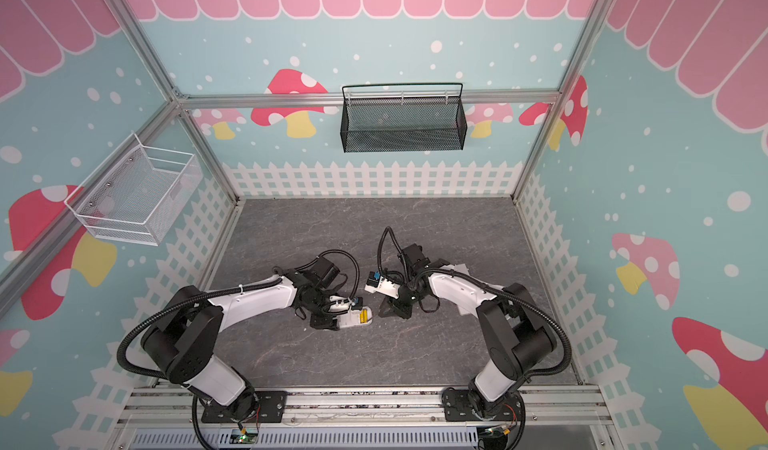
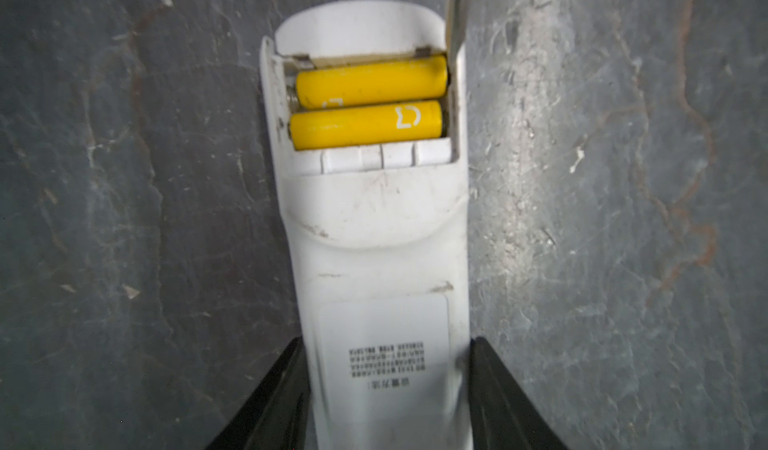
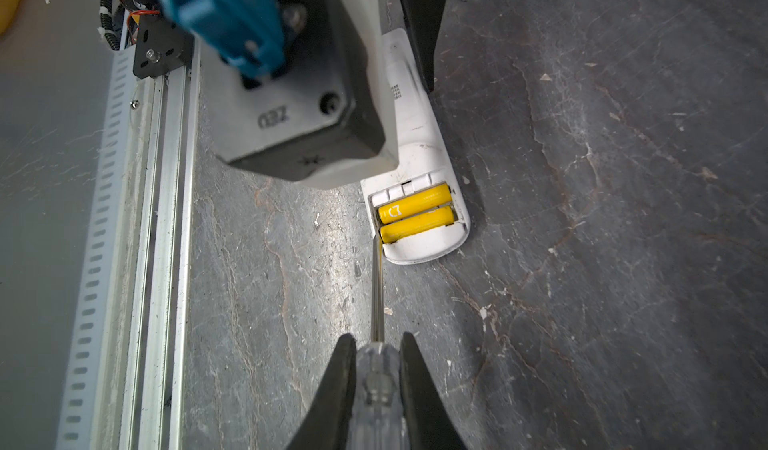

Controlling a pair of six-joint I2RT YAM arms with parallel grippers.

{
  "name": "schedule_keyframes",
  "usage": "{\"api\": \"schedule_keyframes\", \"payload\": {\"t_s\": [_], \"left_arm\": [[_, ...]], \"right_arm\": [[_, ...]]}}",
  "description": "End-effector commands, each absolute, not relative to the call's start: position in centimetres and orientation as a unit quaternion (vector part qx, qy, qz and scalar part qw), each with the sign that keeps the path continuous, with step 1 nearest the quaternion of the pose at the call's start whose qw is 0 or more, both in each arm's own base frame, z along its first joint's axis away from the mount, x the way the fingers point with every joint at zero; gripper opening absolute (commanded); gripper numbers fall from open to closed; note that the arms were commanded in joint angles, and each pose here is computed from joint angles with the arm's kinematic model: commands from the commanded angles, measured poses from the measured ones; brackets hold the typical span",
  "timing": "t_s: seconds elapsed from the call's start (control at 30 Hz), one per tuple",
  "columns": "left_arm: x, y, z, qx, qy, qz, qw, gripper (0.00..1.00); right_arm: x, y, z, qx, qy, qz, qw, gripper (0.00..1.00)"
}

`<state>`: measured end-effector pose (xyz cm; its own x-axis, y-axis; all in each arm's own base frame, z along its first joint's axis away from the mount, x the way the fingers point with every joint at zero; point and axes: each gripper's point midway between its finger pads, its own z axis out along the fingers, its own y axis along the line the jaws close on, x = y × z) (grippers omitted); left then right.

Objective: Unload the batteries from the remote control
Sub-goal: 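Pry under the upper yellow battery with the screwdriver tip in the right gripper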

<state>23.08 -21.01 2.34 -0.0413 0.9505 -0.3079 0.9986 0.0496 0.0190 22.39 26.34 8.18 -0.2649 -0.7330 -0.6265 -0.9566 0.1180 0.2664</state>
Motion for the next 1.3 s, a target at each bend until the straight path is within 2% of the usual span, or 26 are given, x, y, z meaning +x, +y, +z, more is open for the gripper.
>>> {"api": "schedule_keyframes", "payload": {"t_s": [0.0,0.4,0.7,0.93,1.27], "left_arm": [[22.7,-21.2,1.5,0.7,0.699,-0.1,0.109,0.53],[22.6,-21.2,1.4,0.7,0.699,-0.097,0.109,0.53],[22.6,-21.2,1.3,0.699,0.7,-0.097,0.108,0.53],[22.6,-21.2,1.3,0.701,0.699,-0.095,0.107,0.53],[22.6,-21.2,1.1,0.699,0.7,-0.095,0.11,0.53]], "right_arm": [[22.1,26.7,8.2,-0.592,0.717,0.329,0.167,0.0],[21.4,26.6,6.8,-0.606,0.717,0.314,0.141,0.0],[21.6,25.5,6.0,-0.621,0.727,0.261,0.135,0.0],[23.0,25.1,5.5,-0.634,0.726,0.185,0.19,0.0],[26.1,26.3,8.1,-0.606,0.704,0.117,0.351,0.0]]}}
